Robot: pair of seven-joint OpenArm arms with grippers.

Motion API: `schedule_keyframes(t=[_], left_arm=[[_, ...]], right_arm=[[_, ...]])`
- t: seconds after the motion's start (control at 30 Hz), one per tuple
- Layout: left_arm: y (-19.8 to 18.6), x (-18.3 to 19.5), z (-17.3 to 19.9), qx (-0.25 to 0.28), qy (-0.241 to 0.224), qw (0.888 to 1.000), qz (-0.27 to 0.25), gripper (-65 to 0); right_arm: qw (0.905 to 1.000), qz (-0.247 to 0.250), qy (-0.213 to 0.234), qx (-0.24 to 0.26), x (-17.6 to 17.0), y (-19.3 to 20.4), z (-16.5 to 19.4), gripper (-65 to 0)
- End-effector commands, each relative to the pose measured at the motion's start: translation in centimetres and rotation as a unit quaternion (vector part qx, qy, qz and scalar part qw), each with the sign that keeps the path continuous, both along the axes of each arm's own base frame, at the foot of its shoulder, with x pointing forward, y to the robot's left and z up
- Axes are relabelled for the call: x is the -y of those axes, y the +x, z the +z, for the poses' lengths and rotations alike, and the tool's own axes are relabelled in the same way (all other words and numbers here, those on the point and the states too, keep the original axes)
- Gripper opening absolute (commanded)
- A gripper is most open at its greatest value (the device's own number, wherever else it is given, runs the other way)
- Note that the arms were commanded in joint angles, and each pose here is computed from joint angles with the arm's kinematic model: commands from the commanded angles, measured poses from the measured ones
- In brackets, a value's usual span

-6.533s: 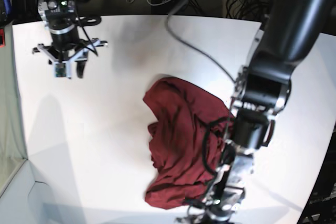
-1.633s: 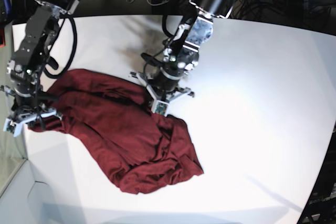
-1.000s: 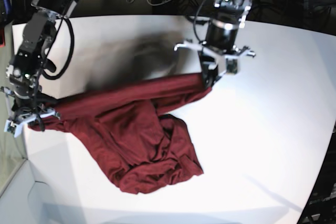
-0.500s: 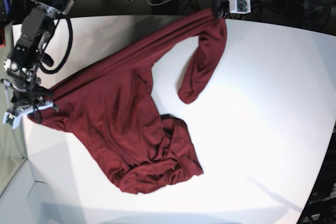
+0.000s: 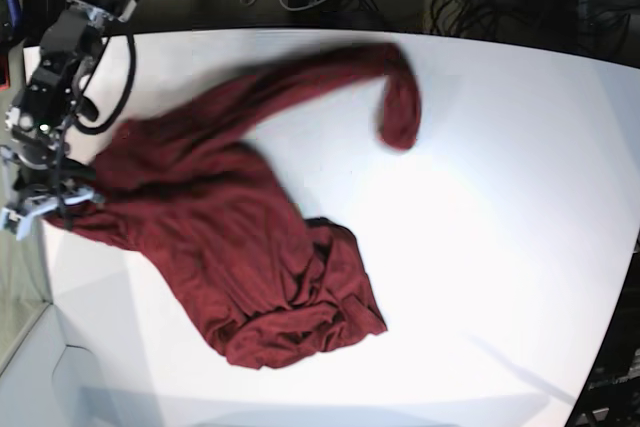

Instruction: Layout the t-shirt on the table in an organized manner, then fold the t-shirt properly

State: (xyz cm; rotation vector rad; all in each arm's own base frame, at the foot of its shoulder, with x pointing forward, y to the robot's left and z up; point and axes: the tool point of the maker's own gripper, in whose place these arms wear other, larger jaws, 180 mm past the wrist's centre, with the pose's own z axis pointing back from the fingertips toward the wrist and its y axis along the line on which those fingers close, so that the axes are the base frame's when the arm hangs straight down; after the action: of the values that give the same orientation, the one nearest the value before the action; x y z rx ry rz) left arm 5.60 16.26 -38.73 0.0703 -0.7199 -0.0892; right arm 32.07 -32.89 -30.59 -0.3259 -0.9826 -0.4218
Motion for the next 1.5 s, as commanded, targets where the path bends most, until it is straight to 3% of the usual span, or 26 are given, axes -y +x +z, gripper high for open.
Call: schedule_keyframes(t=[0.0, 0.1, 0.17, 0.33, 0.5, 0.6, 0.77, 0.97, 1.13, 1.3, 1.47], left_arm=[[0.7, 1.7, 0.9, 0.022, -0.025, 0.999, -0.015, -39.1], [1.6, 3.2, 1.3, 0.037, -0.041, 0.998, -0.034, -23.8], [3.6, 4.2, 1.8, 0.065, -0.052, 0.996, -0.042, -17.4], [8.9, 6.0, 3.3, 0.135, -0.072, 0.987, -0.055, -15.1], [16.3, 10.9, 7.0, 0.234, -0.116, 0.961, -0.095, -15.1], [20.1, 13.8, 6.9, 0.228, -0.132, 0.958, -0.113, -15.1], [24.8, 17.1, 4.0, 0.166, -0.15, 0.969, -0.1, -15.1], [28.8, 20.4, 1.3, 0.13, -0.161, 0.973, -0.104, -15.1], [31.6, 20.5, -0.7, 0.119, -0.142, 0.976, -0.111, -15.1], [33.6, 18.1, -1.5, 0.149, -0.133, 0.978, -0.068, -14.9], [34.3, 17.6, -3.2, 0.139, -0.118, 0.982, -0.057, -14.8]], right_arm=[[0.9997, 0.002, -0.007, 0.024, -0.1, 0.6, 1.4, -65.0], [0.9997, 0.002, -0.006, 0.024, -0.1, 0.6, 1.3, -65.0], [0.9997, 0.002, -0.006, 0.024, -0.1, 0.6, 1.3, -65.0], [0.9997, 0.002, -0.008, 0.023, 0.0, 0.6, 1.3, -65.0], [0.9998, 0.005, -0.005, 0.02, -0.3, 0.7, 1.0, -65.0], [0.9998, 0.005, -0.004, 0.02, -0.3, 0.7, 1.0, -65.0], [0.9998, 0.006, -0.004, 0.021, -0.4, 0.8, 1.1, -65.0], [0.9997, 0.006, -0.003, 0.023, -0.4, 0.9, 1.2, -65.0], [0.9997, 0.006, -0.003, 0.023, -0.4, 0.9, 1.2, -65.0], [0.9997, 0.007, -0.004, 0.023, -0.4, 0.9, 1.2, -65.0], [0.9997, 0.007, -0.004, 0.023, -0.4, 0.9, 1.2, -65.0]])
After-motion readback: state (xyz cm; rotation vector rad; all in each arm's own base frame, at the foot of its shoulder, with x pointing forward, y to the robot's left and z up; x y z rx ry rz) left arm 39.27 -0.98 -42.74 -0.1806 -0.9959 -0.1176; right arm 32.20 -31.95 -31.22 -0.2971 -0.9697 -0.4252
